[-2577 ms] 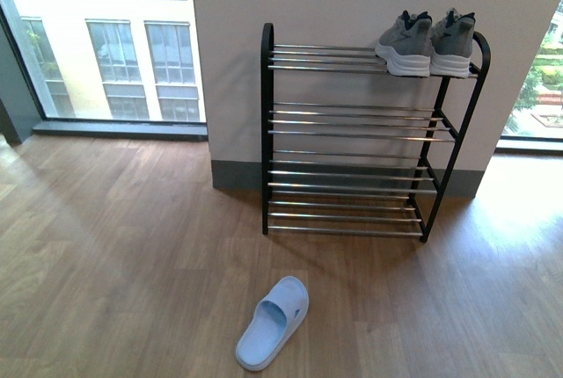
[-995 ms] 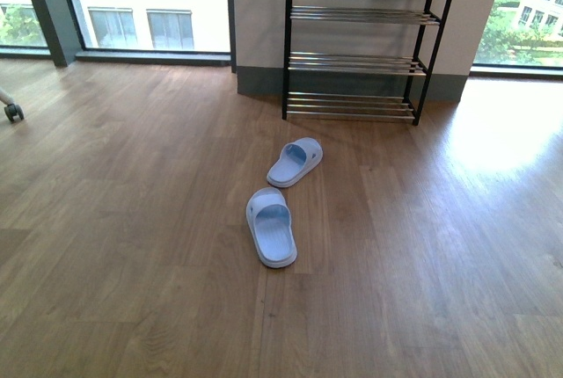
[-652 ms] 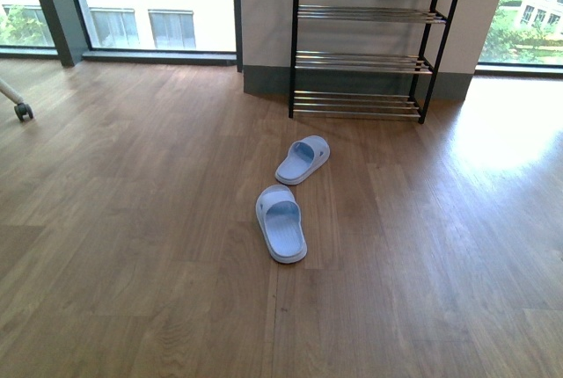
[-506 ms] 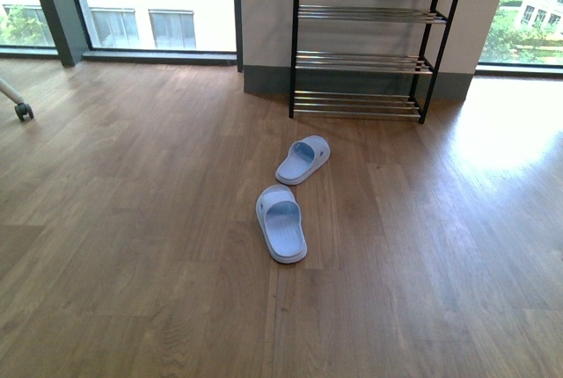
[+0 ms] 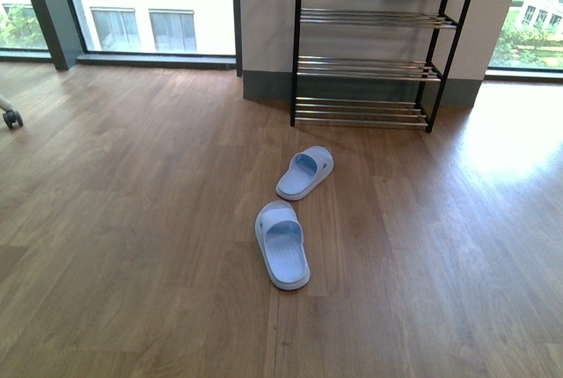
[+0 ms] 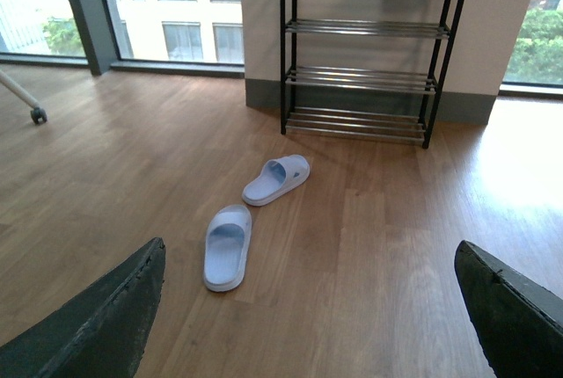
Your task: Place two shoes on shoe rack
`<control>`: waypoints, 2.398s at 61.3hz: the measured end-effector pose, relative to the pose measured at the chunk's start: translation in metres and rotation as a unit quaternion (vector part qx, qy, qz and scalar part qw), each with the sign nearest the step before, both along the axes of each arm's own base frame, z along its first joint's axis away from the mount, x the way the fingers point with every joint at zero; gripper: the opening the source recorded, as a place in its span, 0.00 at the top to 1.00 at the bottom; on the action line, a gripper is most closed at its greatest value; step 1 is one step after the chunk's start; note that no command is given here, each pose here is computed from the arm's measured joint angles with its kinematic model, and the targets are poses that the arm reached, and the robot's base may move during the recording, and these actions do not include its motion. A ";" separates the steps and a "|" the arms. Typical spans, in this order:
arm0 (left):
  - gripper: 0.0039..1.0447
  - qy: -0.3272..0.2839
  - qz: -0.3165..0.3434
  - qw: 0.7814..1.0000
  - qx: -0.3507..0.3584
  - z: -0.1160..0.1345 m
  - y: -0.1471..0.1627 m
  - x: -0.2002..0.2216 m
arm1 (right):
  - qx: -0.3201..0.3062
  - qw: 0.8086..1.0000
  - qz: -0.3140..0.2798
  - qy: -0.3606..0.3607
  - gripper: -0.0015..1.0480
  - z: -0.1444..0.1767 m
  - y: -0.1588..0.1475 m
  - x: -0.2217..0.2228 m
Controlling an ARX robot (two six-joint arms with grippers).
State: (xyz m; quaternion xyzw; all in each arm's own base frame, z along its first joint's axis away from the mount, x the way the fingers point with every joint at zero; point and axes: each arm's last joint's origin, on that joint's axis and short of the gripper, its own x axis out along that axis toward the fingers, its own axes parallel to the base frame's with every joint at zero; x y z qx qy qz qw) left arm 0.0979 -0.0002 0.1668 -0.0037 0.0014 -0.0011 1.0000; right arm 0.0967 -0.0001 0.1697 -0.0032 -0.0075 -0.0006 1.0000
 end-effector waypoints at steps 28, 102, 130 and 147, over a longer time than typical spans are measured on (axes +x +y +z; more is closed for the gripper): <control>0.09 0.000 0.000 1.000 0.000 0.000 0.000 0.000 | 0.000 1.000 0.000 0.000 0.09 0.000 0.000 0.000; 0.09 0.223 -0.054 0.941 -0.249 -0.001 -0.049 0.074 | 0.000 1.000 0.000 0.000 0.09 0.000 0.000 0.000; 0.09 0.517 -0.089 0.846 -0.092 -0.119 -0.131 0.195 | 0.000 1.000 0.000 0.000 0.09 0.000 0.000 0.000; 0.09 0.594 -0.121 0.793 -0.061 -0.172 -0.152 0.213 | 0.000 1.000 0.000 0.000 0.09 0.000 0.000 0.000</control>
